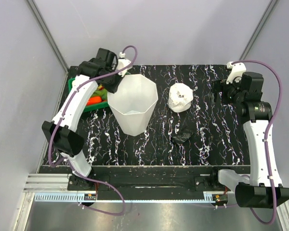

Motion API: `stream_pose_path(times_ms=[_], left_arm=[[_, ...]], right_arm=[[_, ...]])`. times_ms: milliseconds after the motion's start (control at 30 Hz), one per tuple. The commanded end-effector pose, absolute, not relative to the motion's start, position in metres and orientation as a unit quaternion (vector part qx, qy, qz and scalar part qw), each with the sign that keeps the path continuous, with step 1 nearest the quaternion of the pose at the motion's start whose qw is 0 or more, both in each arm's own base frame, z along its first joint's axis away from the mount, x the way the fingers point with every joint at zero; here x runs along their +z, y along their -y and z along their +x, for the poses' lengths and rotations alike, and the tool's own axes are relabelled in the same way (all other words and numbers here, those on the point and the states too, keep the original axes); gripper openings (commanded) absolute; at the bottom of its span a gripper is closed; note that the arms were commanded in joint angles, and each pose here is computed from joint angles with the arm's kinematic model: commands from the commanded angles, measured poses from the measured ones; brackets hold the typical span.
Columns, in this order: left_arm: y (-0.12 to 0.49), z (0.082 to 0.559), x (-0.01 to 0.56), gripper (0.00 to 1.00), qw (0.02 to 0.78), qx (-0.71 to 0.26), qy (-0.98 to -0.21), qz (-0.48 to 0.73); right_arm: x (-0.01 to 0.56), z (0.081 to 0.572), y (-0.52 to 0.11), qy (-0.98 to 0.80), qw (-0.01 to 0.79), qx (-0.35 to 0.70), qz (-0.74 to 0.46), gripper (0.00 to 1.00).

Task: Put the trash bags into the trash bin
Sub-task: Move the trash bin to the center of the board.

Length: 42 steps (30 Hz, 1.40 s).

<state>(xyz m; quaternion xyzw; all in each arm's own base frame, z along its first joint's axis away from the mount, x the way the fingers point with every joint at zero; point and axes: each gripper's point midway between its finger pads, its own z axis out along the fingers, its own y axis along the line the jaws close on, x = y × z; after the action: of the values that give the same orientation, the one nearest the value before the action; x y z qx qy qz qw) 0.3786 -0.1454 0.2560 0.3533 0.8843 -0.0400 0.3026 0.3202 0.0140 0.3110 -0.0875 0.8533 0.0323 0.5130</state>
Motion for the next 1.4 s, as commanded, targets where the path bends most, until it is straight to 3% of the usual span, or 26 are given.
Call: stream_pose_path(times_ms=[0,367,433,500,633,733,867,1067,1100,1167,1367], left_arm=[[0.073,0.367,0.264,0.00,0.293,0.022,-0.897,0.330],[-0.004,0.351,0.255,0.00,0.294,0.050,-0.916,0.269],[-0.007,0.351,0.254,0.07,0.295,0.050,-0.917,0.264],[-0.005,0.352,0.252,0.25,0.294,0.046,-0.917,0.265],[-0.009,0.356,0.248,0.52,0.295,0.057,-0.918,0.259],[-0.012,0.357,0.250,0.64,0.310,0.064,-0.914,0.253],[-0.012,0.358,0.269,0.71,0.343,0.069,-0.904,0.247],[-0.009,0.363,0.355,0.78,0.478,0.095,-0.844,0.225],[-0.004,0.359,0.372,0.79,0.502,0.087,-0.829,0.229],[0.012,0.347,0.400,0.92,0.539,0.070,-0.800,0.252],[0.089,0.310,0.437,0.94,0.582,0.066,-0.733,0.345]], right_arm=[[0.319,0.319,-0.018,-0.839,0.531,0.028,-0.111,1.00],[0.254,0.284,-0.042,-0.871,0.429,0.085,-0.223,1.00],[0.237,0.273,-0.047,-0.873,0.403,0.097,-0.256,1.00],[0.221,0.262,-0.051,-0.875,0.377,0.106,-0.285,1.00],[0.191,0.249,-0.048,-0.880,0.340,0.101,-0.316,1.00],[0.176,0.240,-0.046,-0.884,0.316,0.102,-0.328,1.00],[0.166,0.237,-0.042,-0.884,0.315,0.092,-0.333,1.00],[0.163,0.240,-0.046,-0.883,0.315,0.088,-0.337,1.00],[0.161,0.243,-0.044,-0.886,0.313,0.083,-0.331,1.00],[0.157,0.249,-0.036,-0.897,0.306,0.064,-0.312,1.00],[0.153,0.259,-0.026,-0.910,0.308,0.037,-0.275,1.00]])
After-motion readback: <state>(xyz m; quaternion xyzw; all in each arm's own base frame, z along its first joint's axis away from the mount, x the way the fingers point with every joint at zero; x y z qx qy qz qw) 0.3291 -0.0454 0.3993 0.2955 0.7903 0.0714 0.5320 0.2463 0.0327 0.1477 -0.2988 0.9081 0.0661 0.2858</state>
